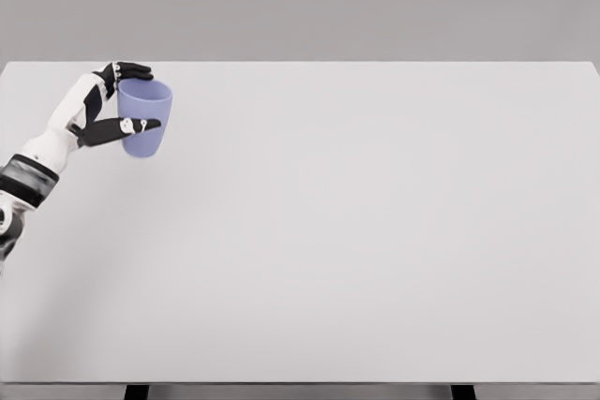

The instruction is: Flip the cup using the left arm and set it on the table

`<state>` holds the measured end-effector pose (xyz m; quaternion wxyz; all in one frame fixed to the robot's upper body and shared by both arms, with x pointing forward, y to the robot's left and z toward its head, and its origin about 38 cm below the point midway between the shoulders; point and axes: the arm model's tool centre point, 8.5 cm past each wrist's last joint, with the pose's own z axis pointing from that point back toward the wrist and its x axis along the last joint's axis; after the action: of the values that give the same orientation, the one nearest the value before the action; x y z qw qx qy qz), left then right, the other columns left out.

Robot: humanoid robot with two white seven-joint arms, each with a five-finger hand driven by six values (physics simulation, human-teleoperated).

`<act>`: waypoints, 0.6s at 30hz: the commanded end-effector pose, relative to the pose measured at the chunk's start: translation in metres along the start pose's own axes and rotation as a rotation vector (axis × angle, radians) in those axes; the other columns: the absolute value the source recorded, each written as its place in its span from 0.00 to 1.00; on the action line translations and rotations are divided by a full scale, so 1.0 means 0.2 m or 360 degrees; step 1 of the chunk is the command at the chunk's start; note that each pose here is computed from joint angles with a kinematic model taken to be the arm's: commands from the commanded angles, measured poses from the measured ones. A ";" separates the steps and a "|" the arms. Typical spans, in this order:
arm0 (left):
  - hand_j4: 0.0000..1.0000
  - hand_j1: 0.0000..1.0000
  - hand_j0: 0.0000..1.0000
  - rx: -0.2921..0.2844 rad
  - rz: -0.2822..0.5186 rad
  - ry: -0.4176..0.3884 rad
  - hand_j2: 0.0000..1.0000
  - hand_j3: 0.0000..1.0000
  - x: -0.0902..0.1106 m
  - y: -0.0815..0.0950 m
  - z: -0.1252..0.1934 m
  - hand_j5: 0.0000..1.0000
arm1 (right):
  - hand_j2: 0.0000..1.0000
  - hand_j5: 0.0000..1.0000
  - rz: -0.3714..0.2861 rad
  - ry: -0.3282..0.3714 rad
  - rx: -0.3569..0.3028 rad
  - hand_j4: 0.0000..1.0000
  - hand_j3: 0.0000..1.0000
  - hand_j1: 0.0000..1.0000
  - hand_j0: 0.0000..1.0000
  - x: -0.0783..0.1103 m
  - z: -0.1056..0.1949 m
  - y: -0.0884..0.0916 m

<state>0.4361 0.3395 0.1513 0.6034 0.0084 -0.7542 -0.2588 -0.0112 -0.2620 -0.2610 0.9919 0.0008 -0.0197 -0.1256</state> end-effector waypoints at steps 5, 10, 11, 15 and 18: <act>0.65 0.65 0.65 0.0048 -0.0039 -0.0039 0.65 0.65 -0.01 -0.03 -0.04 0.65 | 1.00 1.00 0.0000 0.0000 0.0000 1.00 1.00 1.00 1.00 0.00 0.00 0.00; 0.65 0.65 0.65 0.0092 -0.0071 -0.0031 0.65 0.65 -0.05 -0.09 -0.04 0.65 | 1.00 1.00 0.0000 0.0000 0.0000 1.00 1.00 1.00 1.00 0.00 0.00 0.00; 0.65 0.65 0.65 0.0092 -0.0074 -0.0034 0.65 0.65 -0.05 -0.10 -0.04 0.65 | 1.00 1.00 0.0000 0.0000 0.0000 1.00 1.00 1.00 1.00 0.00 0.00 0.00; 0.65 0.65 0.65 0.0121 -0.0057 -0.0024 0.65 0.65 -0.08 -0.11 -0.04 0.65 | 1.00 1.00 0.0000 0.0000 0.0000 1.00 1.00 1.00 1.00 0.00 0.00 0.00; 0.65 0.65 0.65 0.0161 -0.0088 -0.0066 0.65 0.65 -0.10 -0.13 -0.06 0.65 | 1.00 1.00 0.0000 0.0000 0.0000 1.00 1.00 1.00 1.00 0.00 0.00 0.00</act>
<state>0.4435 0.3216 0.1275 0.5840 0.0494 -0.7735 -0.2413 -0.0112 -0.2620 -0.2610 0.9919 0.0008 -0.0197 -0.1256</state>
